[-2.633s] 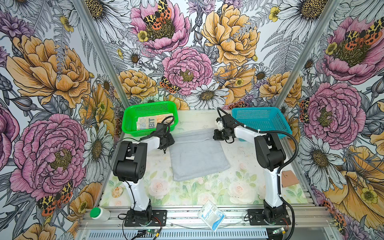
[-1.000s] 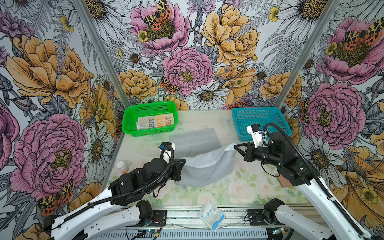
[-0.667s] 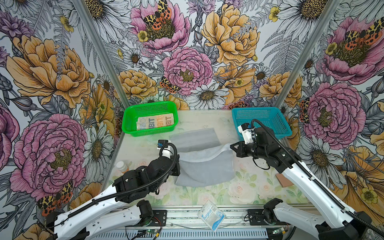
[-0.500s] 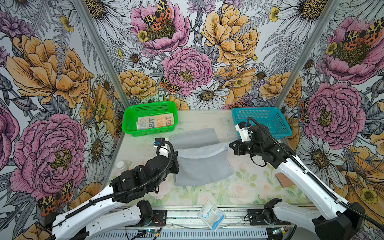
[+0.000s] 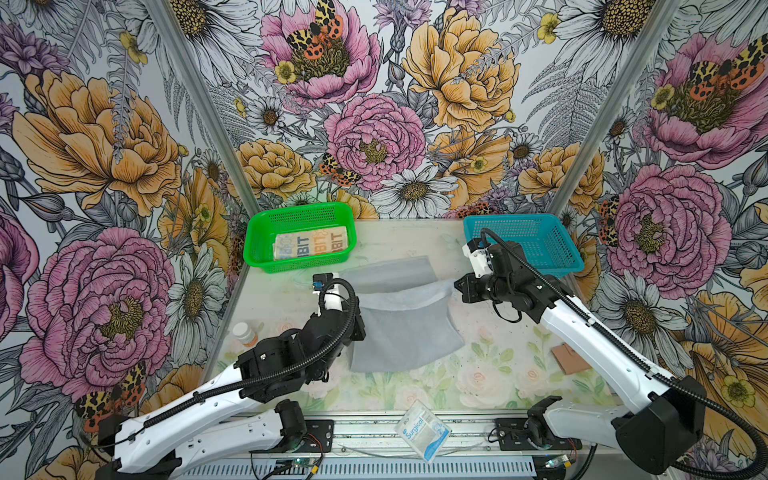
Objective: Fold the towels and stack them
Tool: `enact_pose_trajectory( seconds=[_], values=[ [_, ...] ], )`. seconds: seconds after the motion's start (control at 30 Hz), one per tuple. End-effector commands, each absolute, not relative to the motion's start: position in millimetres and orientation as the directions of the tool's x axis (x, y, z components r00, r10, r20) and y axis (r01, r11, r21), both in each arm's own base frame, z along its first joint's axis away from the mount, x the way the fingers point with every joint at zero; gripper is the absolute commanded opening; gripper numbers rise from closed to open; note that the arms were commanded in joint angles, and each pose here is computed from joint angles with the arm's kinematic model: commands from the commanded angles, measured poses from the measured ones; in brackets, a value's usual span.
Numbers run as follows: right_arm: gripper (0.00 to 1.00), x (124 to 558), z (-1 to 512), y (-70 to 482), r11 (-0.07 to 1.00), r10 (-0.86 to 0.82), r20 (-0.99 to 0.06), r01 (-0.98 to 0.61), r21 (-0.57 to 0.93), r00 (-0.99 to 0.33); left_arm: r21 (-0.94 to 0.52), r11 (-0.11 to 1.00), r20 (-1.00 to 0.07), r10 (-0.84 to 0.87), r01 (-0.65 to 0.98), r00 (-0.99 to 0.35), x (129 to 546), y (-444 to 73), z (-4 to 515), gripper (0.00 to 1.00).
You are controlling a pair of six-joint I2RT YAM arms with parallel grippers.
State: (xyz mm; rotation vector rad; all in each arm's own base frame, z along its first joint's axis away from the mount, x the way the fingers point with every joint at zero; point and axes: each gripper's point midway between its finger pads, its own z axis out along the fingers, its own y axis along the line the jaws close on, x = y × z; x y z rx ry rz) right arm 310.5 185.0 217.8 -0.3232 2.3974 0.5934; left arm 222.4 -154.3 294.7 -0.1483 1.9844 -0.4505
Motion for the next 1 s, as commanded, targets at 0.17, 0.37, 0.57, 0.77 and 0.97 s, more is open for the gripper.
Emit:
enact_pose_trajectory(
  seconds=[0.17,0.37,0.57,0.77,0.97],
  values=[
    [0.00,366.3,221.5,193.6,0.874,-0.066,-0.695,-0.377,0.306,-0.716,-0.460,0.882,-0.737,-0.316,0.100,-0.598,278.7,-144.9,250.1,0.00],
    [0.00,398.0,207.7,198.0,0.879,-0.078,-0.683,-0.374,0.297,-0.726,-0.416,0.908,-0.727,-0.296,0.055,-0.619,321.0,-131.3,232.7,0.00],
    [0.00,427.3,201.9,197.3,0.888,-0.094,-0.685,-0.371,0.270,-0.722,-0.411,0.911,-0.746,-0.314,0.035,-0.587,353.2,-122.3,235.1,0.00],
    [0.00,449.4,184.5,193.6,0.891,-0.091,-0.661,-0.357,0.279,-0.744,-0.416,0.909,-0.710,-0.318,0.010,-0.629,386.2,-122.3,202.2,0.00],
    [0.00,468.9,166.8,201.8,0.881,-0.104,-0.641,-0.370,0.297,-0.761,-0.406,0.911,-0.711,-0.362,-0.069,-0.603,407.4,-105.2,181.8,0.00]
  ],
)
